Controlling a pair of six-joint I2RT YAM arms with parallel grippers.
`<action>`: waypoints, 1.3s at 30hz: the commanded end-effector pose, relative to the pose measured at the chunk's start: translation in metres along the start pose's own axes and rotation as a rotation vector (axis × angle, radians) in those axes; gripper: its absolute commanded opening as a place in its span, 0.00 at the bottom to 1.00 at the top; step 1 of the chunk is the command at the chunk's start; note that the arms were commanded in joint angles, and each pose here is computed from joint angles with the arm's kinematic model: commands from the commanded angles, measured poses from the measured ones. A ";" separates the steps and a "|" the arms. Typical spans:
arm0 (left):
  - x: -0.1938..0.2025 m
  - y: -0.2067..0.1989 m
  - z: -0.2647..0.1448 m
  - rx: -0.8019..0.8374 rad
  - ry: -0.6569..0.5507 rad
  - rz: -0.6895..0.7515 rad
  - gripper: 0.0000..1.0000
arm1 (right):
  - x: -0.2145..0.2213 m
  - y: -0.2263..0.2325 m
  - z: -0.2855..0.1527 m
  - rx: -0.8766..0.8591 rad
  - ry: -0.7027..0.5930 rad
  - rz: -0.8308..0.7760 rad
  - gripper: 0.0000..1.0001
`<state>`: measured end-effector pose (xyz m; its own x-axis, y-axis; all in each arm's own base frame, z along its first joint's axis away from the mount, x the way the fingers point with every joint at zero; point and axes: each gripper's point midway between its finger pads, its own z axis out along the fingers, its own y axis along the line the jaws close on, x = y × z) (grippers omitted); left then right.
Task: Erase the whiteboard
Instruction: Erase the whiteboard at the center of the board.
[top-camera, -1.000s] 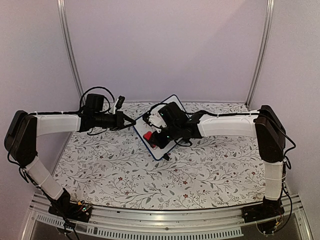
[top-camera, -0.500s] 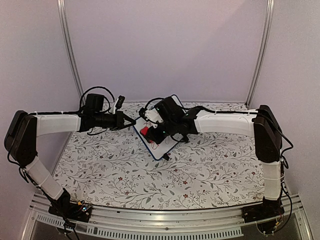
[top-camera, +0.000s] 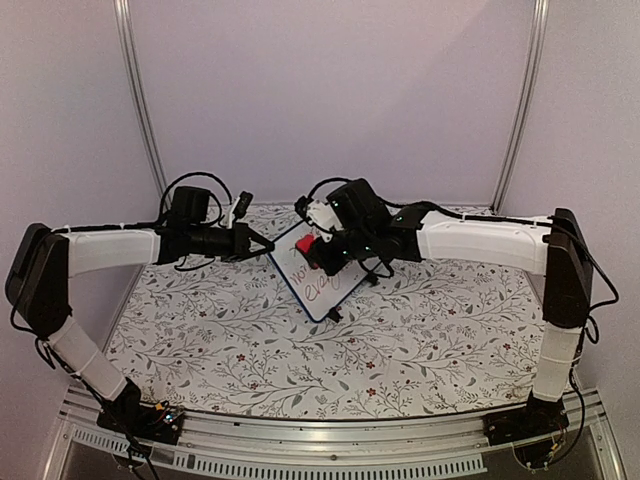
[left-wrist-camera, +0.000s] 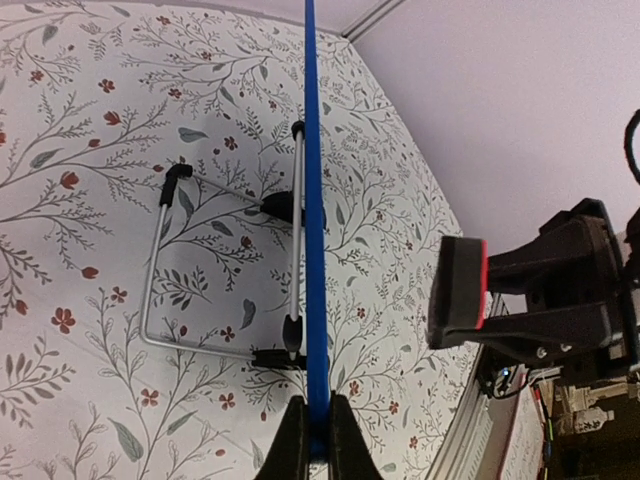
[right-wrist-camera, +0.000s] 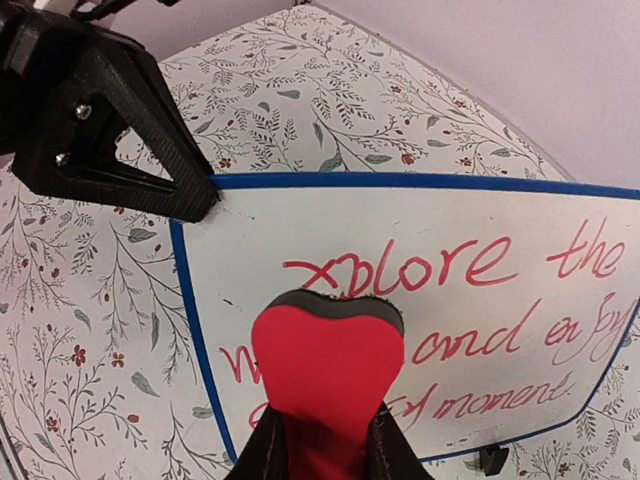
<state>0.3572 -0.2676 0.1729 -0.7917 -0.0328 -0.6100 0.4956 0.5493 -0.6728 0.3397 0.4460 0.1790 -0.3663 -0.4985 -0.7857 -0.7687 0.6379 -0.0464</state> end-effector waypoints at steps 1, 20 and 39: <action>0.001 -0.029 -0.007 0.023 0.028 0.035 0.00 | -0.037 -0.027 -0.062 0.099 -0.128 0.016 0.15; 0.004 -0.036 -0.024 0.005 0.035 0.048 0.31 | -0.038 -0.024 -0.059 0.056 -0.154 0.014 0.15; -0.019 -0.010 -0.007 -0.053 0.027 0.019 0.43 | -0.026 0.012 -0.015 -0.128 -0.099 -0.052 0.15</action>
<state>0.3725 -0.2669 0.2142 -0.7700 -0.0224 -0.6377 0.4928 0.6140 -0.6166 0.3348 0.4478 0.2093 -0.2888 -0.4574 -0.8410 -0.8173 0.5753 -0.0323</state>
